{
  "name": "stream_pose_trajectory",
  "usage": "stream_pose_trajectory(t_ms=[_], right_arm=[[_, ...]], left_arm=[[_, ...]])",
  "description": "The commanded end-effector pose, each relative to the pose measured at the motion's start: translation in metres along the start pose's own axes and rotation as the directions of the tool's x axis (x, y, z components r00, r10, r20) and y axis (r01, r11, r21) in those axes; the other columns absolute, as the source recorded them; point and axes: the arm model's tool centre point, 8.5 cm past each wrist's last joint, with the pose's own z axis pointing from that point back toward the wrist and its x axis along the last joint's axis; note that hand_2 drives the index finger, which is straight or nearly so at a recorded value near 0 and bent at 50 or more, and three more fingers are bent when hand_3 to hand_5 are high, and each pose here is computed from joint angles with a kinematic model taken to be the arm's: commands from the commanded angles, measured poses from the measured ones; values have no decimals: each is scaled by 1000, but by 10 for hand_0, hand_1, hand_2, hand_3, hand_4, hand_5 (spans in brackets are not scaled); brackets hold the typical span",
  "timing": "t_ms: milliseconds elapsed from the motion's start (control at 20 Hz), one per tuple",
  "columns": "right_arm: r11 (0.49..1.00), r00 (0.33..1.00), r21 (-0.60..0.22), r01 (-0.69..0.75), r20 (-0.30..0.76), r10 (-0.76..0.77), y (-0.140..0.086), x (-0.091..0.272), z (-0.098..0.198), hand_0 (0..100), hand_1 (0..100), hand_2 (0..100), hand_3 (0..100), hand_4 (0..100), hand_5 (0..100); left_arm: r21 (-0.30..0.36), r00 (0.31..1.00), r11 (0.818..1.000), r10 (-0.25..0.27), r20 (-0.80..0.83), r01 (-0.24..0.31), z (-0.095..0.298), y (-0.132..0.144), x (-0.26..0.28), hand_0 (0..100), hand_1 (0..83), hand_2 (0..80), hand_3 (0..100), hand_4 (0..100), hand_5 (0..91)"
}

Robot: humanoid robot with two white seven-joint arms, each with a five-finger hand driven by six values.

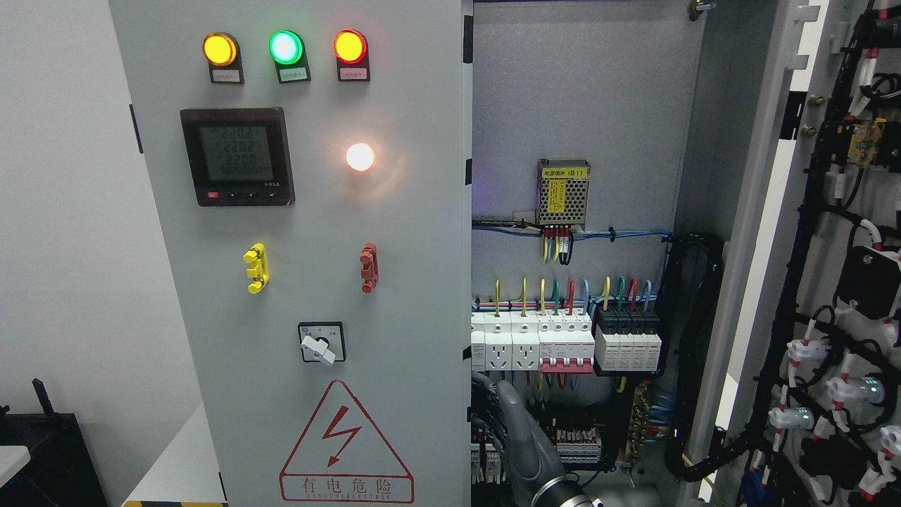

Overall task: Open door with both hands
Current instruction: 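Insert the right hand fingers behind the lit door's inner edge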

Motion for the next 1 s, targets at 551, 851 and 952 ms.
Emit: stream_pose_trajectory(t_ms=[551,851,952], right_arm=[[999,999,32,38,-12,-38,-8,1,-6,0,0,0,0,0,0],[998,998,43,56,-20,-55,-9,1,-6,0,0,0,0,0,0],[997,998,57,55,-16,-54,-8,3,-7,0,0,0,0,0,0]], left_arm=[[-1,1000,1000,-7,-25,7,2,0,-18,0,0,0,0,32,0],[-1,1000,1000,-5,-25,5,2,0,-18,0,0,0,0,33,0],[-1,1000,1000,-7,-26,7,2,0,-18,0,0,0,0,33,0]])
